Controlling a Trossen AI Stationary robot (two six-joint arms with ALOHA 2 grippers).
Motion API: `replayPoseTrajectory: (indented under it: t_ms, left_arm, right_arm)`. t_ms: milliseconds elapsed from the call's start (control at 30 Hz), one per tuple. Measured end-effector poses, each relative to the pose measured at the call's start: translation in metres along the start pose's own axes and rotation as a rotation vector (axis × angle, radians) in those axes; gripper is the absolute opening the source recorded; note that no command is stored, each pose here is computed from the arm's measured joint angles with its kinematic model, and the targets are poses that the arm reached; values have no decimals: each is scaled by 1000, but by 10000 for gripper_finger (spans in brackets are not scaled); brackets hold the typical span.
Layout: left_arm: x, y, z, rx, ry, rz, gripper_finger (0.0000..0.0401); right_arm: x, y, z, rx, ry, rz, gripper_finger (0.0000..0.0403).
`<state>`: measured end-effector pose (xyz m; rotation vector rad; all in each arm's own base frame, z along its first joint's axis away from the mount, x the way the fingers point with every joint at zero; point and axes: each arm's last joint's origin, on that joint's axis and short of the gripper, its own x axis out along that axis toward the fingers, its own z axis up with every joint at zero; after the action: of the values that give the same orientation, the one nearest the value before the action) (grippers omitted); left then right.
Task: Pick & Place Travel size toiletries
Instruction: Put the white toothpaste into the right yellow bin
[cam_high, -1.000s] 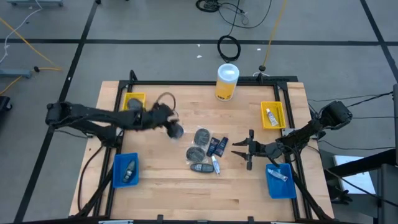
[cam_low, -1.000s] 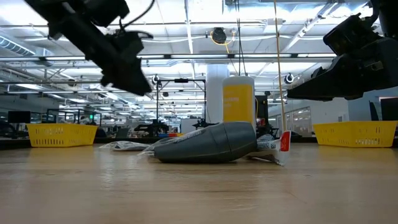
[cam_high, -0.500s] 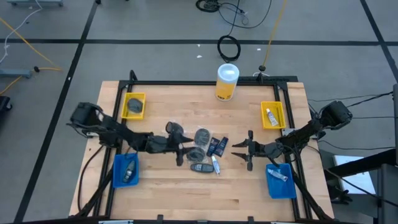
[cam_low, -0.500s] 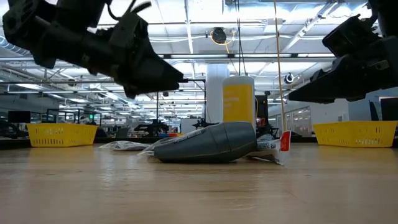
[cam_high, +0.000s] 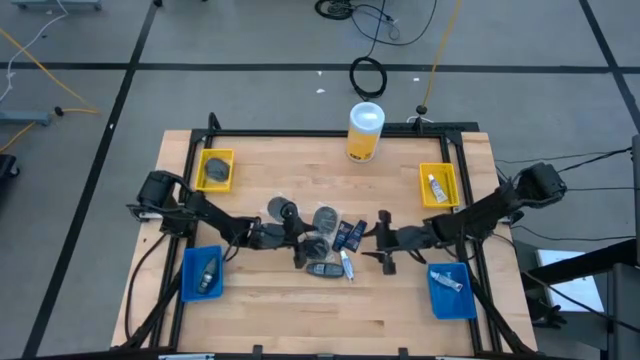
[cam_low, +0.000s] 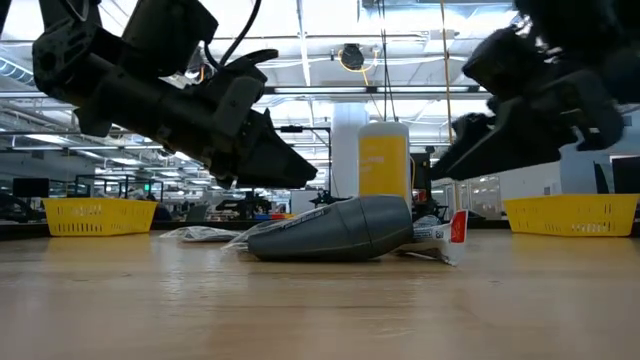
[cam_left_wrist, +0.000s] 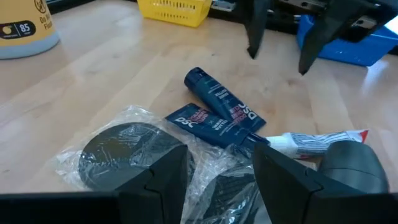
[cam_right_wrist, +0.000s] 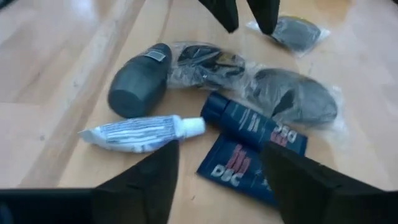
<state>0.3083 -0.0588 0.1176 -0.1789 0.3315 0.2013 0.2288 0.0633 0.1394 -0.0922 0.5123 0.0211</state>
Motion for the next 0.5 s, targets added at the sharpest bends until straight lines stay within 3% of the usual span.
replayPoseTrajectory:
  t_ms: [267, 500]
  left_arm:
    - [0, 0, -1, 6, 12, -4, 177]
    - [0, 1, -4, 18, 44, 6, 177]
  right_arm:
    - [6, -28, 11, -133, 144, -88, 312]
    - [-16, -28, 21, -142, 218, -72, 331]
